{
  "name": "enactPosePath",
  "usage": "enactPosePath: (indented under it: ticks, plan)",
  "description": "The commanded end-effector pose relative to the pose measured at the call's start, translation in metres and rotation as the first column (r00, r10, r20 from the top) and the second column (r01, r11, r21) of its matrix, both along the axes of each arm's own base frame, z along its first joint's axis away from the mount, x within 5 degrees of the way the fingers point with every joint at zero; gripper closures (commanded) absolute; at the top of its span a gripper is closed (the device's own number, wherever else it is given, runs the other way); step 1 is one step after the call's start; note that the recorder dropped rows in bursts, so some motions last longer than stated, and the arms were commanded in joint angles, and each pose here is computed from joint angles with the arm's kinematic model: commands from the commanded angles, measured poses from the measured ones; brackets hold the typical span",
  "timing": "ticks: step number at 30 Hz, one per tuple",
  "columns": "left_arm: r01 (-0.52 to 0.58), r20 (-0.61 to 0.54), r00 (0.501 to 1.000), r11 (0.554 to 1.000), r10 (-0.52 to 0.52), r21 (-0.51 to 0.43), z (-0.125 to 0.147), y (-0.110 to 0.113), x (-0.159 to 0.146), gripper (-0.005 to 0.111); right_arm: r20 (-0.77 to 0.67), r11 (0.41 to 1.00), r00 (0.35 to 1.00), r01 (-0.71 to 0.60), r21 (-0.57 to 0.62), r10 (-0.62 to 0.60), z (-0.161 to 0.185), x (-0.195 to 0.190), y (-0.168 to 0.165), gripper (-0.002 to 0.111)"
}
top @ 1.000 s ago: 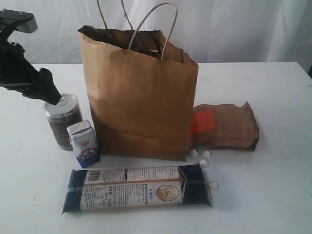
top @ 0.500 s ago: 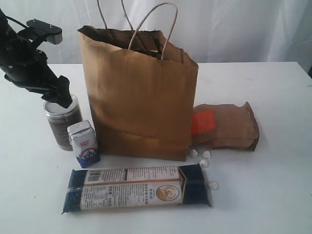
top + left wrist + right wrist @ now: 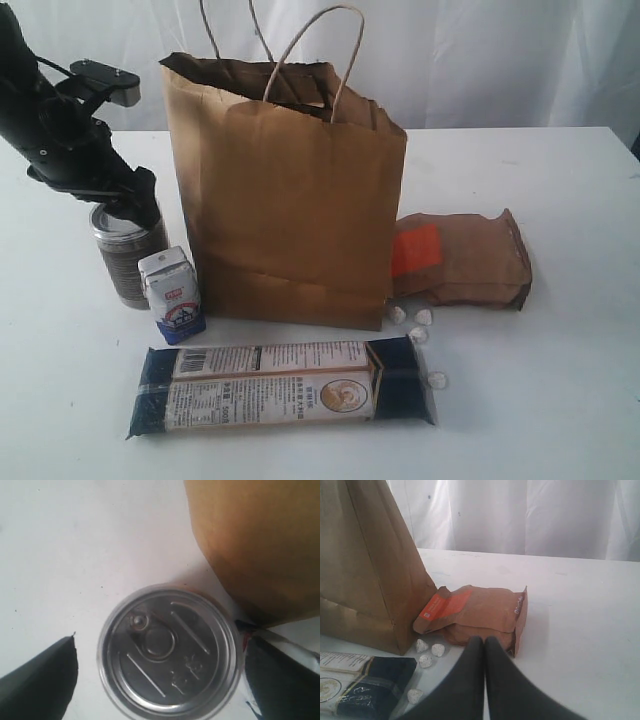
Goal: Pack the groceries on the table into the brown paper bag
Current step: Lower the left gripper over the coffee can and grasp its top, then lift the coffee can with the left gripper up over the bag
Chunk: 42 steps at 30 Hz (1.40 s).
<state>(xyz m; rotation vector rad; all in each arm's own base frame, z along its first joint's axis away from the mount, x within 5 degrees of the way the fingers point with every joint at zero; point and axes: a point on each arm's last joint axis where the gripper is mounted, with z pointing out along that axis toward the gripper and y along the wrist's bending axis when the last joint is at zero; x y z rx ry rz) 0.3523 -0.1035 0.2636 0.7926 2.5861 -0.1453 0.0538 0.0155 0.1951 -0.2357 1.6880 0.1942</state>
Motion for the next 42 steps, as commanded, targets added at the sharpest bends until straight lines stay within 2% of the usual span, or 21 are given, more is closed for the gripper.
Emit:
enactPosePath:
  ticks: [1,20,22,24,32,37,42]
  plan:
    - [-0.002,-0.008,1.0,1.0,0.002,-0.016,0.001,-0.004,-0.001,0.017,0.0,1.0,1.0,0.004,-0.009,-0.004,-0.002,0.0,0.0,0.108]
    - [-0.005,-0.066,0.998,1.0,0.005,0.0,-0.026,-0.006,0.01,0.019,0.001,1.0,1.0,0.004,-0.011,-0.004,-0.002,0.0,0.0,0.108]
    - [-0.009,-0.043,0.999,1.0,0.008,-0.004,-0.026,-0.007,0.012,0.026,0.0,1.0,1.0,0.004,-0.009,-0.004,-0.002,0.0,0.0,0.108]
    - [-0.01,-0.034,0.999,1.0,0.01,-0.006,-0.025,-0.007,0.012,0.038,0.0,1.0,1.0,0.004,-0.009,-0.004,-0.002,0.0,0.0,0.108]
    - [-0.009,-0.036,0.999,1.0,0.009,-0.006,-0.025,-0.007,0.012,0.107,0.0,1.0,1.0,0.004,-0.009,-0.004,-0.002,0.0,0.0,0.108]
    - [-0.001,-0.026,1.0,1.0,0.001,-0.008,-0.014,-0.005,0.007,0.107,0.0,1.0,1.0,0.004,-0.009,-0.004,-0.002,0.0,0.0,0.108]
    - [0.0,0.026,1.0,1.0,0.001,-0.022,0.007,-0.003,-0.001,0.107,0.0,1.0,1.0,0.004,-0.009,-0.004,-0.002,0.0,0.0,0.108]
